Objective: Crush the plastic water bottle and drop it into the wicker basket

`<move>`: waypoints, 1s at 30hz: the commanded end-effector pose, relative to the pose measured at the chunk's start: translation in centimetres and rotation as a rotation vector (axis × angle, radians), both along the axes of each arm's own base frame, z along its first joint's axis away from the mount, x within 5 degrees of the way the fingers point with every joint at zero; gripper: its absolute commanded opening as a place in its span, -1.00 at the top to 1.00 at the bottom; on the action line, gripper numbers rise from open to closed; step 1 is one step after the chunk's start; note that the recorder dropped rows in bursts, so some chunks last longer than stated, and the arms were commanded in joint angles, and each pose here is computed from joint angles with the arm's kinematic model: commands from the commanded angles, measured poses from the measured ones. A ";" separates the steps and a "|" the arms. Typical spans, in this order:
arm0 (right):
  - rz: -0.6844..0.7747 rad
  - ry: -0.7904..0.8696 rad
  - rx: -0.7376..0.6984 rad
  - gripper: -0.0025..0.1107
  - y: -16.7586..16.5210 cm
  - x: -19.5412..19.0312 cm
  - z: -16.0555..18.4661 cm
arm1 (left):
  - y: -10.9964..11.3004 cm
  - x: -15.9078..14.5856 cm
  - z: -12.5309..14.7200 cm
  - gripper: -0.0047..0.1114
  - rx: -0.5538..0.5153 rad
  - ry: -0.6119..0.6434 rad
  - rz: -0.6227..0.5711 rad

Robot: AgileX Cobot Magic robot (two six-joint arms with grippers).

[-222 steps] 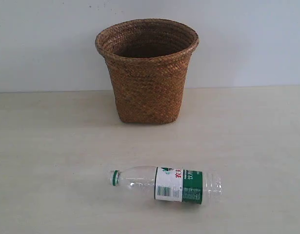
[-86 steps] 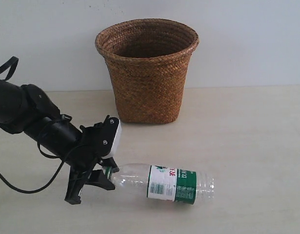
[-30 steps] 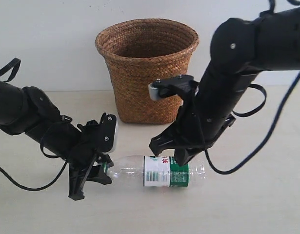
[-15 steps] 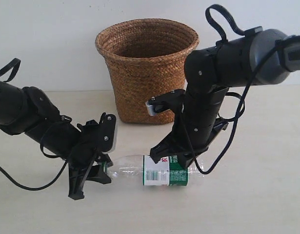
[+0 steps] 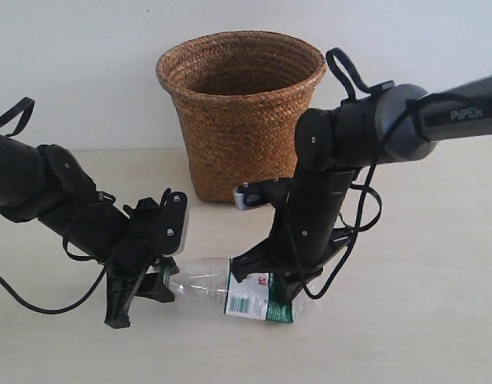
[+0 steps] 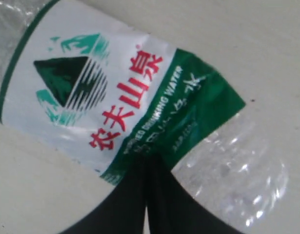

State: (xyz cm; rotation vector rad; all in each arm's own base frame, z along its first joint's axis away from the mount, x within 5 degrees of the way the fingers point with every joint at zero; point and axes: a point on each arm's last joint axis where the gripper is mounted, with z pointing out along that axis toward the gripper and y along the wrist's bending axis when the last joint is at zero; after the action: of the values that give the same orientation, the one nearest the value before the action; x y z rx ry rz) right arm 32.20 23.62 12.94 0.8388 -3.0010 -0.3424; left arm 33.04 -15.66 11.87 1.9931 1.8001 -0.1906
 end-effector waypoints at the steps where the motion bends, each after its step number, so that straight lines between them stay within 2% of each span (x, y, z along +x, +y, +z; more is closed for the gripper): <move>1: -0.014 0.217 -0.010 0.96 0.6 -1.8 -6.5 | -0.4 -0.4 0.2 0.85 -0.033 0.032 0.024; 4: -0.012 0.225 -0.016 0.96 0.5 -1.9 -6.6 | -0.4 -0.4 0.2 0.85 -0.033 0.032 0.024; 9: -0.008 0.162 0.022 0.96 1.0 -1.2 -4.5 | -0.4 -0.4 0.2 0.85 -0.033 0.032 0.024; 15: 0.023 -0.074 0.165 0.96 1.9 0.4 5.4 | -0.4 -0.4 0.2 0.85 -0.033 0.032 0.024; 18: 0.027 -0.117 0.194 0.96 2.1 0.6 7.3 | -0.4 -0.4 0.2 0.85 -0.033 0.032 0.024; 24: 0.024 -0.111 0.159 0.96 2.1 1.0 5.9 | -0.4 -0.4 0.2 0.85 -0.033 0.032 0.024; 30: 0.024 -0.076 0.095 0.96 2.0 1.5 2.9 | -0.4 -0.4 0.2 0.85 -0.033 0.032 0.024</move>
State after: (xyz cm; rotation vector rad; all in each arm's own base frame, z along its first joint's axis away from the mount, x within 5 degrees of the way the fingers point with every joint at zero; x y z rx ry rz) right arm 33.43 25.69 17.26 0.9192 -3.0767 -0.5165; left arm 32.90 -15.88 12.06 1.9681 1.8133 -0.2243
